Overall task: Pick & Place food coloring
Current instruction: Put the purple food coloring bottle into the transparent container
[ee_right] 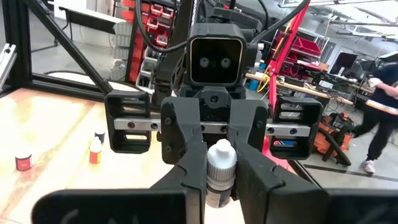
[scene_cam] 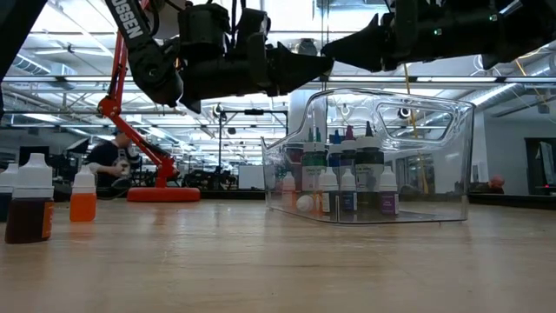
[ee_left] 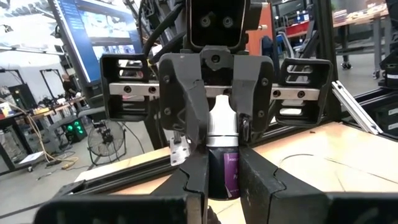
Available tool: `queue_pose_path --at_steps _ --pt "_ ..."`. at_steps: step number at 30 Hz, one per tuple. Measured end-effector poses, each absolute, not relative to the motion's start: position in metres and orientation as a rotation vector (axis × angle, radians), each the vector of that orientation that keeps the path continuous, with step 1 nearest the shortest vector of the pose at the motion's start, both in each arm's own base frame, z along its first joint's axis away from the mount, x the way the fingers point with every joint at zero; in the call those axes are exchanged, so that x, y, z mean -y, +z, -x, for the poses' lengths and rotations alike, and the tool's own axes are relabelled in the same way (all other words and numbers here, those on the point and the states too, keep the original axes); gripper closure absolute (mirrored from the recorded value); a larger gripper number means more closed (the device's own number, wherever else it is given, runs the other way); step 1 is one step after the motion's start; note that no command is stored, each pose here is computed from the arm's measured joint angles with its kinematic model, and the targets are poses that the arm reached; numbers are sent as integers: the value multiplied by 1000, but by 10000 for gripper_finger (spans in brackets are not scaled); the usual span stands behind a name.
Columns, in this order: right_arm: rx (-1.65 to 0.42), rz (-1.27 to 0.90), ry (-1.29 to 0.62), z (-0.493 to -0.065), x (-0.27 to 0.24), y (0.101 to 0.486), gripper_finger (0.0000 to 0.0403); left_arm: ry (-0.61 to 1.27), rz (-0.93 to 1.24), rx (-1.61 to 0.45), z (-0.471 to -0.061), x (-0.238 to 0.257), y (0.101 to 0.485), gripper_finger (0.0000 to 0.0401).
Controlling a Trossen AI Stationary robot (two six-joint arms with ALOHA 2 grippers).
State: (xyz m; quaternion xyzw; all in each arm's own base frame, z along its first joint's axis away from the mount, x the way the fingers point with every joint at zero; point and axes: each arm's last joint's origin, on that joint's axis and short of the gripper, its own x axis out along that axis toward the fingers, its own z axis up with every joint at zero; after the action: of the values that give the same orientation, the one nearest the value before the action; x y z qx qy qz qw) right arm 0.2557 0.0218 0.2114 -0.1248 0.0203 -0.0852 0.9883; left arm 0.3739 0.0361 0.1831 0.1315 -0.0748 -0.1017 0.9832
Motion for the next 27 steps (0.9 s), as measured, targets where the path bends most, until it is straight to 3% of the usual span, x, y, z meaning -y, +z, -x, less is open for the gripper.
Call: queue_pose_path --at_steps 5,12,16,27 --pt "-118 237 -150 -253 -24 219 358 -203 -212 144 -374 -36 184 340" --pt "-383 202 -81 -252 -38 245 358 -214 -87 199 -368 -35 207 216" --pt "-406 156 -64 -251 -45 257 358 -216 -62 184 -367 -35 209 174" --pt "-465 1 27 -249 -52 250 358 -218 -41 106 -367 -35 204 156"
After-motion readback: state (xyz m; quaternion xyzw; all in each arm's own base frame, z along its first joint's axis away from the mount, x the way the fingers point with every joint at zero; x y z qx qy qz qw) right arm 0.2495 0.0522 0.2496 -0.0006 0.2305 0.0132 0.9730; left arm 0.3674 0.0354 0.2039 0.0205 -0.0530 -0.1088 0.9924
